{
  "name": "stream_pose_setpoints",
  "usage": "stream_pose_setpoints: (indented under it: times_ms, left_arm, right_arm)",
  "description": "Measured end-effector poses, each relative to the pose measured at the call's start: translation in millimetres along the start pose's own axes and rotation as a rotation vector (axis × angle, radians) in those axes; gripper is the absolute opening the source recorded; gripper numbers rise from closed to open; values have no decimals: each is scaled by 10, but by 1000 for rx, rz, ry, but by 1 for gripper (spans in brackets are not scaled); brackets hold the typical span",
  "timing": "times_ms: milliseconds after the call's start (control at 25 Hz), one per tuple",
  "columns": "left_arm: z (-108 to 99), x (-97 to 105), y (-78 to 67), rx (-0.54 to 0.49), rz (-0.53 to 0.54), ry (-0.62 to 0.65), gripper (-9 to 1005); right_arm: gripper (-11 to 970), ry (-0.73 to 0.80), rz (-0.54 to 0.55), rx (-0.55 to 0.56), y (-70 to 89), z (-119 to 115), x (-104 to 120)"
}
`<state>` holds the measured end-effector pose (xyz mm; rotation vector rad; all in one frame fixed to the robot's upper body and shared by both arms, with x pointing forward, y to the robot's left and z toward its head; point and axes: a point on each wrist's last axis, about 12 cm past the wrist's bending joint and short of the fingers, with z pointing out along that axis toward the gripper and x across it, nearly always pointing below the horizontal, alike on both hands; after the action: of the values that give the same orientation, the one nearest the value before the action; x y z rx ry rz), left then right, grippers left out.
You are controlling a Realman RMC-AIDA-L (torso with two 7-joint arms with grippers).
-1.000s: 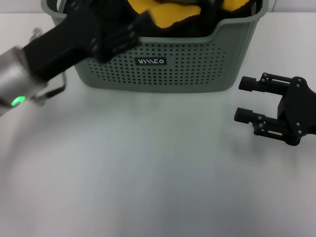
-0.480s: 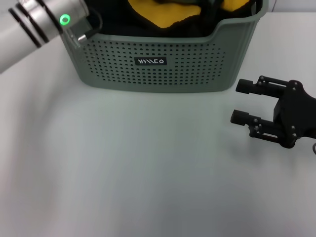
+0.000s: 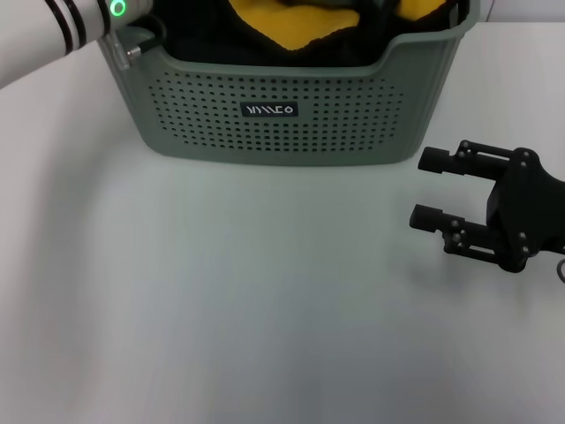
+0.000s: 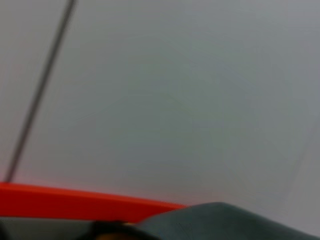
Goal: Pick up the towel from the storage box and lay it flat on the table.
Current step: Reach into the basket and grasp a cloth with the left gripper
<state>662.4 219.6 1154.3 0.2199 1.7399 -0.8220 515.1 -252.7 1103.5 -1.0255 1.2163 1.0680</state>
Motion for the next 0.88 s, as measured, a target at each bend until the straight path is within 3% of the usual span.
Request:
stream_pose_setpoints:
  times_ms: [160, 440, 880]
  left_arm:
    - [-24, 5, 63, -43, -11, -2, 753]
    - [43, 1, 47, -60, -8, 4, 754]
    - [239, -66, -109, -27, 9, 17, 754]
  right_arm:
    - [628, -4, -1, -5, 10, 0, 1]
    - [627, -10, 1, -4, 17, -2, 6]
    - [627, -21, -2, -4, 66, -28, 38]
